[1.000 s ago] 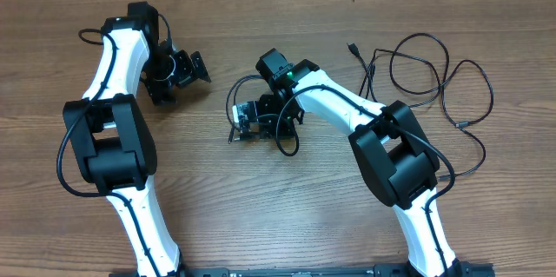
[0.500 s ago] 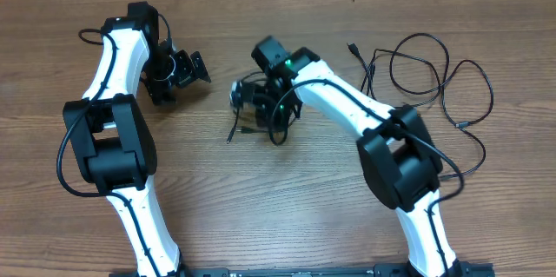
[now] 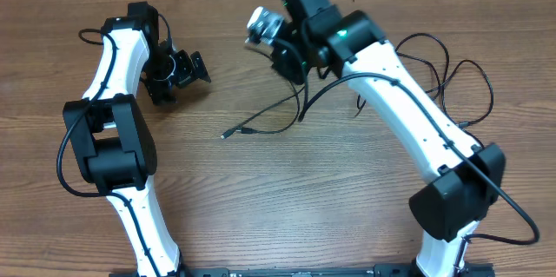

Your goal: Untangle cables

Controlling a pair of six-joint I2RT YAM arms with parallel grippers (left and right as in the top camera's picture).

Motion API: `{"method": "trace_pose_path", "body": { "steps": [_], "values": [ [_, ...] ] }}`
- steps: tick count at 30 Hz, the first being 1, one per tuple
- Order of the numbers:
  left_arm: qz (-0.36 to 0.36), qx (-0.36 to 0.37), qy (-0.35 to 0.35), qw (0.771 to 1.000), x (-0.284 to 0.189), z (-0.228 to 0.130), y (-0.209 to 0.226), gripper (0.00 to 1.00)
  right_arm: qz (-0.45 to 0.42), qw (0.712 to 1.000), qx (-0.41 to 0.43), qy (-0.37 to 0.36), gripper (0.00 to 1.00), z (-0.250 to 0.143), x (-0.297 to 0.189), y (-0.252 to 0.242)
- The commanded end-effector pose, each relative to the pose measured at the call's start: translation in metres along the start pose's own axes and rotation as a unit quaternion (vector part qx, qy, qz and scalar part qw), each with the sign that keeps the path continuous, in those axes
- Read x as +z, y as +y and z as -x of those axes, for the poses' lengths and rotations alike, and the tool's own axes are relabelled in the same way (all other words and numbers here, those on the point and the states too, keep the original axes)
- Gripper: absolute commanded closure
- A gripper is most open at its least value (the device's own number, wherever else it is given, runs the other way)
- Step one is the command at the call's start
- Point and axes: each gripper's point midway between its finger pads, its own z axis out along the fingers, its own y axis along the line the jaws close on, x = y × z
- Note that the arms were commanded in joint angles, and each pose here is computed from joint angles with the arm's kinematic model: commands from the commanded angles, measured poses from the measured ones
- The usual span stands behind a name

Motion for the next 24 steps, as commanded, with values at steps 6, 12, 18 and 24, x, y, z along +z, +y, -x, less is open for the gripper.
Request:
{"method": "trace_pose_path", "body": {
  "steps": [6, 12, 18, 24],
  "values": [
    [0.002, 0.011, -0.004, 1.000, 0.000, 0.002, -0.003, 0.00, -0.296, 0.937, 0.175, -0.057, 0.96, -0.010, -0.125, -0.131],
    [0.002, 0.011, -0.004, 1.000, 0.000, 0.002, -0.003, 0.00, -0.380, 0.874, 0.294, -0.070, 0.96, -0.050, -0.170, -0.178],
    [0.002, 0.011, -0.004, 1.000, 0.000, 0.002, -0.003, 0.00, -0.355, 0.859, 0.365, -0.055, 0.96, -0.080, -0.166, -0.182],
    [0.002, 0.011, -0.004, 1.000, 0.000, 0.002, -0.003, 0.01, -0.341, 0.864, 0.368, -0.033, 0.85, -0.089, -0.160, -0.175]
  ]
}}
